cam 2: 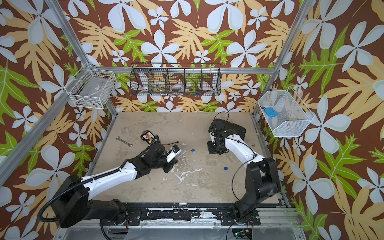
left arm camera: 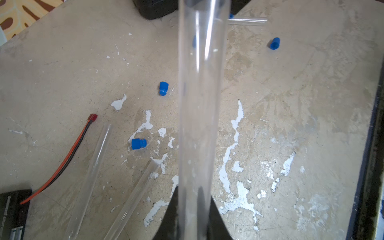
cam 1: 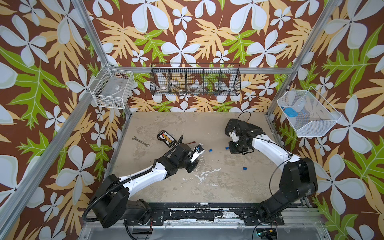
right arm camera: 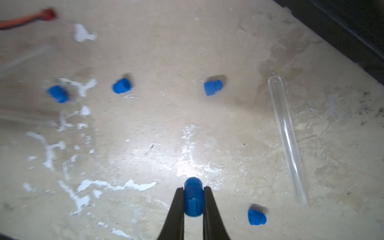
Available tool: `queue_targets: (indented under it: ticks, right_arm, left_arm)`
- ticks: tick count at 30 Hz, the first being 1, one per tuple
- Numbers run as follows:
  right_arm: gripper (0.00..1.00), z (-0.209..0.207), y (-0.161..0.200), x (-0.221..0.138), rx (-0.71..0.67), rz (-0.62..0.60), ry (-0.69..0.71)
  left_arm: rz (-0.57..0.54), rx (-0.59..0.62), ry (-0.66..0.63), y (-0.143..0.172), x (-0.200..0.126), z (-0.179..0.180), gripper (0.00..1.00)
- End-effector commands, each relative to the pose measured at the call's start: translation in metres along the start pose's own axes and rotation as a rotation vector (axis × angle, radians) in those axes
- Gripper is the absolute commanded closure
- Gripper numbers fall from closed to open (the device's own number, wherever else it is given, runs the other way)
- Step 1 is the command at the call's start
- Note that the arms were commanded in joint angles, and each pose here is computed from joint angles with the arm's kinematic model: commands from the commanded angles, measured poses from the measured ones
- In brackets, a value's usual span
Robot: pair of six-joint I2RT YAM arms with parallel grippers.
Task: Insert stoppers into test tubes
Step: Pick up the stopper from the center of the board, then insert the stopper into the test tube.
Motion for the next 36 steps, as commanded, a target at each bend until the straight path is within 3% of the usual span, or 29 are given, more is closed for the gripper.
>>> queue_targets:
  ticks: [1, 9, 16, 22, 36]
  right_arm:
    - [0.88, 0.023, 0.005, -0.026, -0.065, -0.054, -0.196]
    - [0.88, 0.079, 0.035, -0.086, -0.269, -0.149, -0.508]
    - [0.88, 0.098, 0.057, -0.104, -0.288, -0.171, -0.684]
    - [0.89, 0.118, 0.059, -0.105, -0.319, -0.167, -0.768]
    - [0.89, 0.131, 0.050, -0.091, -0.336, -0.164, -0.697]
  left_arm:
    - [-0.051, 0.103, 0.044, -0.004, -0.005, -0.005, 1.00]
    - [-0.069, 0.364, 0.038, 0.002, -0.018, -0.009, 1.00]
    - [-0.099, 0.548, 0.013, 0.012, -0.032, -0.012, 1.00]
    - [-0.115, 0.544, 0.021, 0.011, -0.036, -0.014, 1.00]
    - [-0.138, 0.469, 0.071, 0.004, -0.034, -0.017, 1.00]
Point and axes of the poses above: each gripper's point midway between its finger pads, its own x axis out along the fingers, its own z axis along the line the jaws close on, y = z × x, the point moved 8 cm from there along -x, back along the fingers, and after that the axes turned 3 degrees about -x, right-handed, at the moved point
